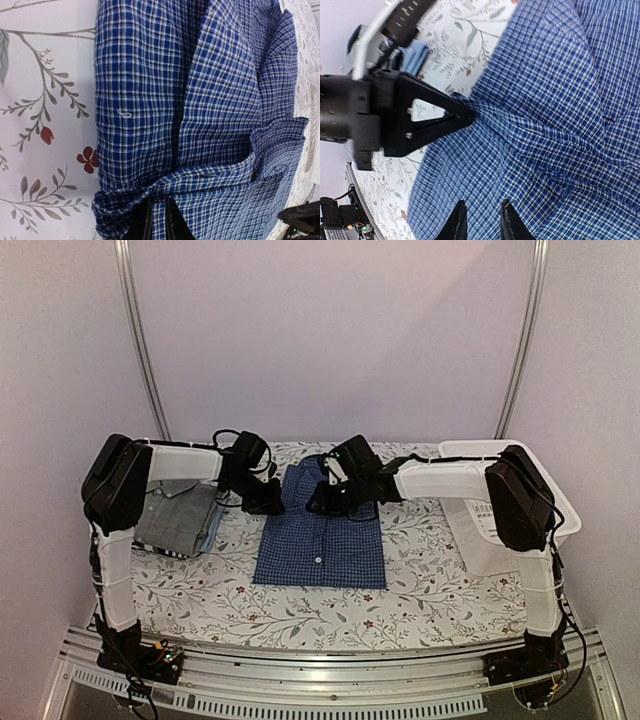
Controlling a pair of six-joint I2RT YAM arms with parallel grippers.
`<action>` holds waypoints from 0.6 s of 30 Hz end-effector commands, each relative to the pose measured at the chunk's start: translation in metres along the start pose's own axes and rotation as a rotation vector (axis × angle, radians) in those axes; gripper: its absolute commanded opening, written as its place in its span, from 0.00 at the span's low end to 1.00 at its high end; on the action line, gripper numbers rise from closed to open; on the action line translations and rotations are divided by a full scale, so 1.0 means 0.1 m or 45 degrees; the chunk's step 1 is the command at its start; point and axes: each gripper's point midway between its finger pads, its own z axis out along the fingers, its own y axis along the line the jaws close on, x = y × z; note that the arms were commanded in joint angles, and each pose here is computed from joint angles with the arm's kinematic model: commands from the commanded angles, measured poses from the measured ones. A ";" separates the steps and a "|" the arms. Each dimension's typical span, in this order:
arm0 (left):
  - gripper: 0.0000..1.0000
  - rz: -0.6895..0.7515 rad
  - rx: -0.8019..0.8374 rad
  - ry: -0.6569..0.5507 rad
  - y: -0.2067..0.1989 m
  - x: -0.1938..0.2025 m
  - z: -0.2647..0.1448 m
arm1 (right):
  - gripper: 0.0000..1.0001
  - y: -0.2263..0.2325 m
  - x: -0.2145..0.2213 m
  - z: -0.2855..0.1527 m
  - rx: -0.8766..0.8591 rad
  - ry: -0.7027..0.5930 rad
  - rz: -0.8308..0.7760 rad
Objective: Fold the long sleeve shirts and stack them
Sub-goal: Smooth out the 2/3-rectangle-folded shirt at the center of the board.
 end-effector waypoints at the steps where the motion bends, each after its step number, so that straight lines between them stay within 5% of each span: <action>1: 0.11 0.007 0.004 -0.002 0.02 -0.06 0.05 | 0.21 -0.24 0.13 0.31 -0.004 0.068 0.035; 7: 0.11 0.003 -0.013 0.006 0.09 -0.05 0.08 | 0.19 -0.80 0.29 0.42 0.109 0.111 0.195; 18: 0.10 -0.009 -0.024 0.017 0.16 -0.02 0.12 | 0.25 -0.75 -0.09 -0.24 0.143 -0.049 0.174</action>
